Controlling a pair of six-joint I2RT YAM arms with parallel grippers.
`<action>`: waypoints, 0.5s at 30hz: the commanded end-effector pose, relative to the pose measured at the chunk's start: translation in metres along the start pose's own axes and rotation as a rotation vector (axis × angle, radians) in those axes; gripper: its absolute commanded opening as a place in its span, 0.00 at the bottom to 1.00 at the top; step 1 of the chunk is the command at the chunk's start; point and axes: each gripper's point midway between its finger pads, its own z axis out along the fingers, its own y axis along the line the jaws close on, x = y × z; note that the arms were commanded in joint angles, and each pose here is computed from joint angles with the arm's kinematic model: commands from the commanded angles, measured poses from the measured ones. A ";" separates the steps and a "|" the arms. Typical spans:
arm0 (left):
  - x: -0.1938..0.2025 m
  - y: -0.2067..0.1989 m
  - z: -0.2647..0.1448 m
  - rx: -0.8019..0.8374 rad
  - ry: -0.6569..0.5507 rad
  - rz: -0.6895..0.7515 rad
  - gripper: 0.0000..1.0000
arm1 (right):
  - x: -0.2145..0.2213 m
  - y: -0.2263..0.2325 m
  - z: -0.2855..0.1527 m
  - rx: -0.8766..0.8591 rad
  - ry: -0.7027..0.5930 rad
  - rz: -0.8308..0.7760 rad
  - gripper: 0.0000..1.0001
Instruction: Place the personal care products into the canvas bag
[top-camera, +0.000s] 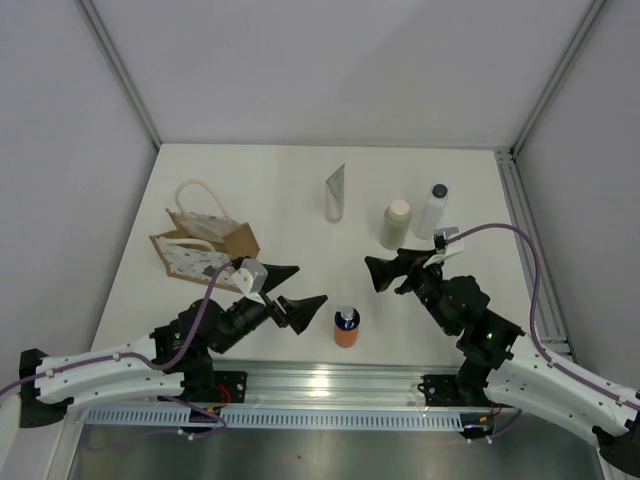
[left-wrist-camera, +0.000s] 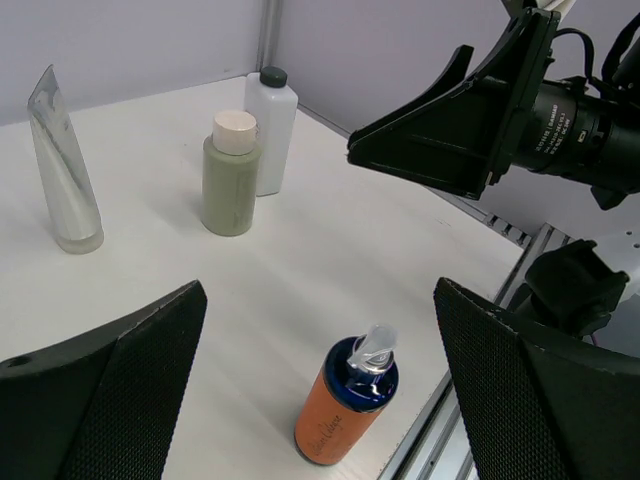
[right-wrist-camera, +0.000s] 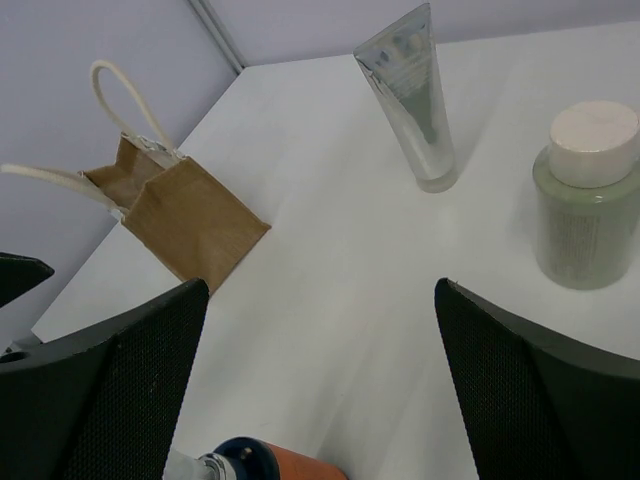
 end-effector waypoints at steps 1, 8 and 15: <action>-0.028 -0.009 0.001 0.032 -0.070 -0.022 0.99 | -0.030 0.009 0.000 0.002 -0.074 0.055 0.99; -0.025 -0.009 0.002 0.031 -0.060 -0.016 0.99 | -0.032 0.007 -0.001 0.015 -0.082 0.059 1.00; -0.023 -0.014 0.005 0.055 -0.051 -0.008 0.99 | -0.035 0.003 -0.004 0.025 -0.096 0.061 0.99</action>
